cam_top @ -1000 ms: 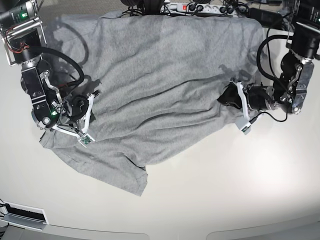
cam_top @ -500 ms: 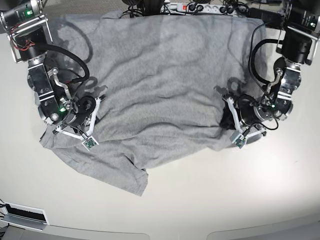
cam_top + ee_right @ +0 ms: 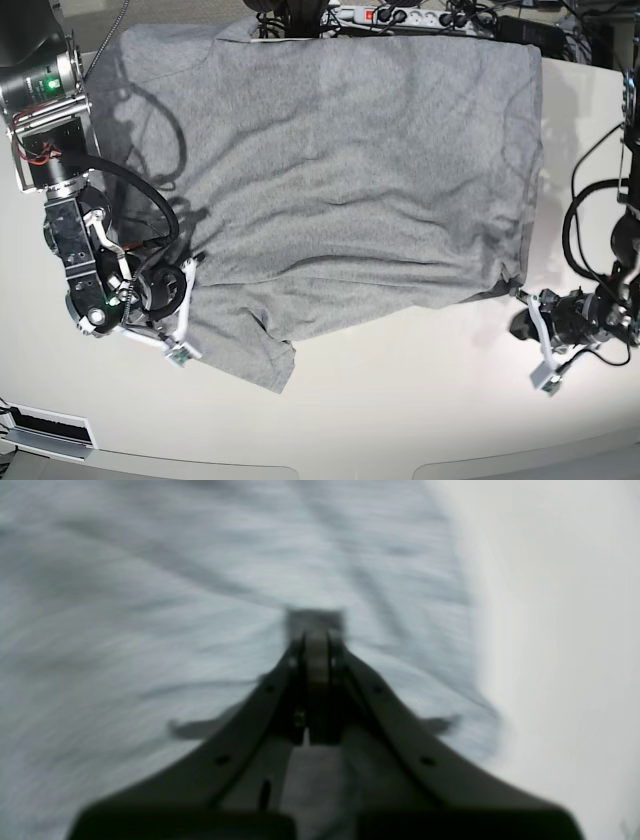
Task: Layout the t-shirt on the table in an organized manner, then fold the t-shirt properly
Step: 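Release and move both grippers inward onto the shirt body, regrasp, then pull the grasped fabric with both grippers to flatten the shirt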
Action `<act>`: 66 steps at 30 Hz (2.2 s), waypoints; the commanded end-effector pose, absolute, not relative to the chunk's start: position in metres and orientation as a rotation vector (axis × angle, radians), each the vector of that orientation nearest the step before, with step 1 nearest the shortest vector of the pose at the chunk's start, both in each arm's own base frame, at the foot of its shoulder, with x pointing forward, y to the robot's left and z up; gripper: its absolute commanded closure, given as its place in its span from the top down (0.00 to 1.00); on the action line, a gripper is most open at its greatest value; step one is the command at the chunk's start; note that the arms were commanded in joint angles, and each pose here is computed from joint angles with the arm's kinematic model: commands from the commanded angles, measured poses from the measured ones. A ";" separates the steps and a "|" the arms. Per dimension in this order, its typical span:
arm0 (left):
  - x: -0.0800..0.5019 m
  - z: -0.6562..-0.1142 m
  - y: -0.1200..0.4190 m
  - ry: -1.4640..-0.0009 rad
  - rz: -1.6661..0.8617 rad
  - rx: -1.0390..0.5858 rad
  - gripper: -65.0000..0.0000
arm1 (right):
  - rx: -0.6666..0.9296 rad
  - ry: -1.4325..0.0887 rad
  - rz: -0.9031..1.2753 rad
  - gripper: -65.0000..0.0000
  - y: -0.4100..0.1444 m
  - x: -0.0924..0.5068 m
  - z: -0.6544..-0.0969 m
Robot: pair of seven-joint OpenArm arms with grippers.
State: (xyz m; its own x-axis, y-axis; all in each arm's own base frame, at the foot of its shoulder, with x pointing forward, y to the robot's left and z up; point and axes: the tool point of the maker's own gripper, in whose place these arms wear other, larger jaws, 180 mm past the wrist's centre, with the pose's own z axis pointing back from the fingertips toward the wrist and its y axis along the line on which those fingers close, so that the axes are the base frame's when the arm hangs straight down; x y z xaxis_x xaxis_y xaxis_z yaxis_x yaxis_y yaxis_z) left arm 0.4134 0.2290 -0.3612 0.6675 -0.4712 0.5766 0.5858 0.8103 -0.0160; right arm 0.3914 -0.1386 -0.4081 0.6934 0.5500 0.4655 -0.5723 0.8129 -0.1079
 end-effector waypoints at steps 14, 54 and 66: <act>0.303 -0.401 0.174 -0.275 -0.667 -0.515 0.00 | 0.366 -0.275 0.782 0.00 -0.111 0.308 -0.433; 0.335 -0.479 0.220 -0.550 -0.753 -0.121 0.00 | -0.040 -0.452 0.600 0.00 -0.194 0.323 -0.464; 0.368 -0.420 0.217 -0.533 -0.677 -0.234 0.00 | 0.158 -0.458 0.592 0.00 -0.180 0.360 -0.407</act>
State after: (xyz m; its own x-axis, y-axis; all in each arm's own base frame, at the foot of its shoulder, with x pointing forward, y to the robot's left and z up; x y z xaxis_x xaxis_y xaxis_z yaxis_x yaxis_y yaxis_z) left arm 0.3475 0.2174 -0.4404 0.6887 -0.5393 0.4846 0.6434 0.7627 -0.0657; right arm 0.3500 -0.1721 -0.4191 0.7458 0.5014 0.4386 -0.5745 0.8174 0.0424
